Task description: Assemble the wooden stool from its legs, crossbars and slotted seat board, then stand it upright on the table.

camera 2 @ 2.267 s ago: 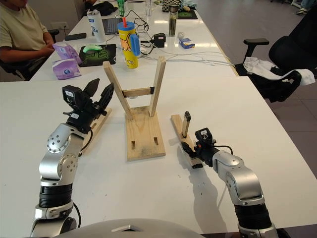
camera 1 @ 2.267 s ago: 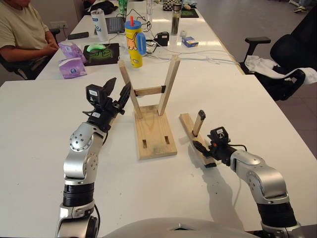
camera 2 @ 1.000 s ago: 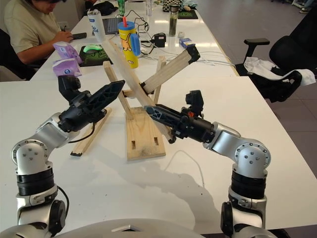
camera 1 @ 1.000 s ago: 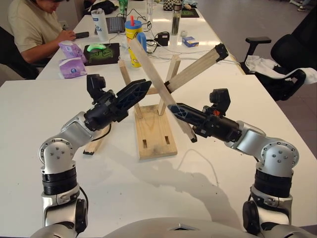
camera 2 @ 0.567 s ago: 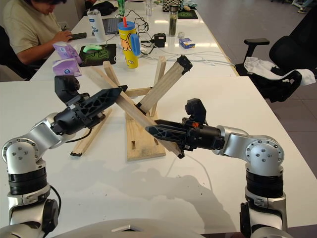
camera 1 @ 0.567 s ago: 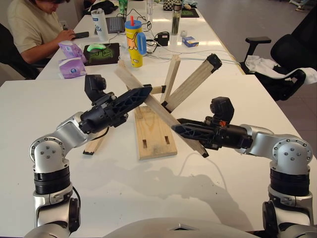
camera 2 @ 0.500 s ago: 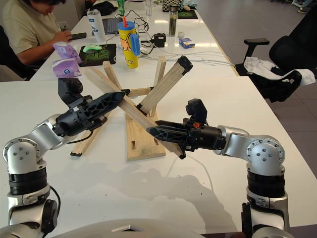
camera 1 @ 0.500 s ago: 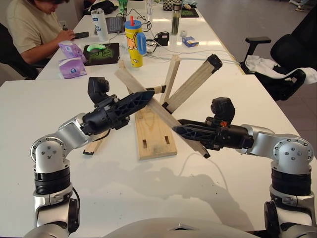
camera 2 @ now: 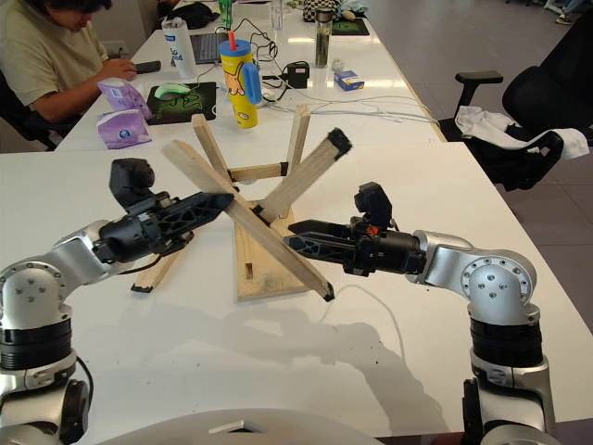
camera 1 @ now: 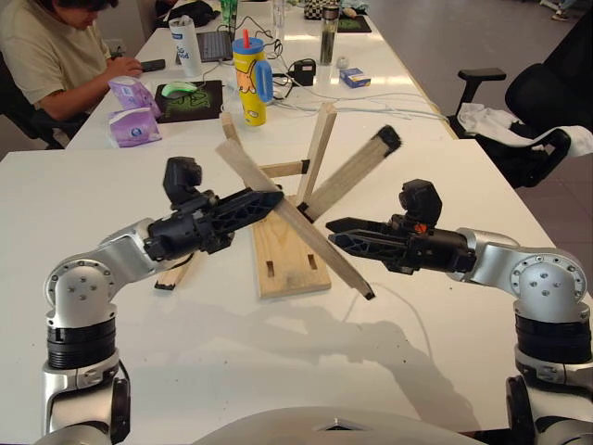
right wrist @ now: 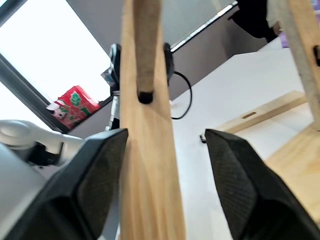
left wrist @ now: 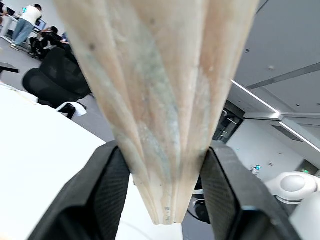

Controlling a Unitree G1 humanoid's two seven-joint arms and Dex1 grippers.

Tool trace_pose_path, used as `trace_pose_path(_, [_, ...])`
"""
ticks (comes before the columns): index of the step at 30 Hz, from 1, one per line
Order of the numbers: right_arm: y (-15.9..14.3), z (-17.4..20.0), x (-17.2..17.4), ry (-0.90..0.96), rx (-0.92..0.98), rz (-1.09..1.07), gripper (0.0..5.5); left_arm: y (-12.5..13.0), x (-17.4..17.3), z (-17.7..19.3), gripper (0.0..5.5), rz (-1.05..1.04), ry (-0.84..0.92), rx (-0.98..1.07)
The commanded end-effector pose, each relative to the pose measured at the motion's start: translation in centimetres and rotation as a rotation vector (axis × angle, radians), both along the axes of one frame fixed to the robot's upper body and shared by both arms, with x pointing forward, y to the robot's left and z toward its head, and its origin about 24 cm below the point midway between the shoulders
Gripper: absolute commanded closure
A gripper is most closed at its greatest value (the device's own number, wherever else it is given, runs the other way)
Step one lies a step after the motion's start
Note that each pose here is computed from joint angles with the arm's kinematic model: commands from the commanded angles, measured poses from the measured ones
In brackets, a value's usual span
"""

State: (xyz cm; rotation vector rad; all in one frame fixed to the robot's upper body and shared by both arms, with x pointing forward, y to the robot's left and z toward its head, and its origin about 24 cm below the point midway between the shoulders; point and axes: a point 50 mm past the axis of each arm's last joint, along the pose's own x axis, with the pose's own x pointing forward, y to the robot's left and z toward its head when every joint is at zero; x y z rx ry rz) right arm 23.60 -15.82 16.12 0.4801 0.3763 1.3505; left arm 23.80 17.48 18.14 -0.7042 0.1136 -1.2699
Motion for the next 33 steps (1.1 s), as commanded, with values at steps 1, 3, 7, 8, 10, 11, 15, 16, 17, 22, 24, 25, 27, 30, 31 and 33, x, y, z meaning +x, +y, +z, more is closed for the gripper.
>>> trace_pose_path(1, [0.4,-2.0,0.1,-0.216,-0.307,-0.009,2.65,4.2,-0.2,0.3,3.48,0.149,-0.011,0.076])
trace_pose_path(3, [0.9,-3.7,-0.2,-0.396,-0.500,0.051,2.65,6.5,-0.4,0.7,3.48,0.221,-0.019,0.131])
trace_pose_path(7, [1.7,-6.4,-0.3,-0.604,-0.634,0.112,2.65,8.5,-0.2,1.5,3.48,0.266,-0.051,0.228])
trace_pose_path(8, [2.0,-7.2,-0.3,-0.634,-0.652,0.131,2.65,8.7,0.0,1.6,3.48,0.274,-0.063,0.238])
trace_pose_path(10, [2.7,-8.4,-0.2,-0.686,-0.668,0.152,2.65,9.0,0.3,1.7,3.48,0.295,-0.086,0.266])
trace_pose_path(11, [3.0,-8.9,-0.1,-0.697,-0.667,0.156,2.65,9.0,0.4,1.6,3.48,0.297,-0.092,0.274])
trace_pose_path(15, [3.7,-10.1,0.4,-0.742,-0.680,0.134,2.65,8.3,0.5,0.9,3.48,0.266,-0.104,0.287])
trace_pose_path(16, [3.7,-10.4,0.4,-0.734,-0.681,0.130,2.65,8.1,0.5,0.7,3.48,0.257,-0.108,0.296])
trace_pose_path(17, [3.7,-10.7,0.6,-0.731,-0.691,0.118,2.65,7.9,0.6,0.6,3.48,0.250,-0.112,0.301])
trace_pose_path(22, [3.6,-11.7,1.8,-0.707,-0.747,0.069,2.65,7.2,1.0,0.0,3.48,0.231,-0.157,0.383])
trace_pose_path(24, [3.5,-12.1,2.0,-0.682,-0.751,0.049,2.65,6.6,1.1,-0.2,3.48,0.210,-0.194,0.364])
trace_pose_path(25, [3.4,-12.3,2.0,-0.671,-0.753,0.050,2.65,6.4,1.2,-0.3,3.48,0.199,-0.209,0.364])
trace_pose_path(27, [3.2,-12.9,1.7,-0.640,-0.760,0.067,2.65,5.8,1.6,-0.8,3.48,0.190,-0.232,0.378])
trace_pose_path(30, [3.1,-13.4,1.3,-0.613,-0.766,0.105,2.65,5.2,2.1,-1.6,3.48,0.172,-0.268,0.416])
trace_pose_path(31, [3.1,-13.6,1.1,-0.603,-0.767,0.114,2.65,4.9,2.3,-1.9,3.48,0.158,-0.275,0.435])
trace_pose_path(33, [3.1,-13.8,0.9,-0.592,-0.768,0.136,2.65,4.8,2.5,-2.2,3.48,0.139,-0.285,0.472])
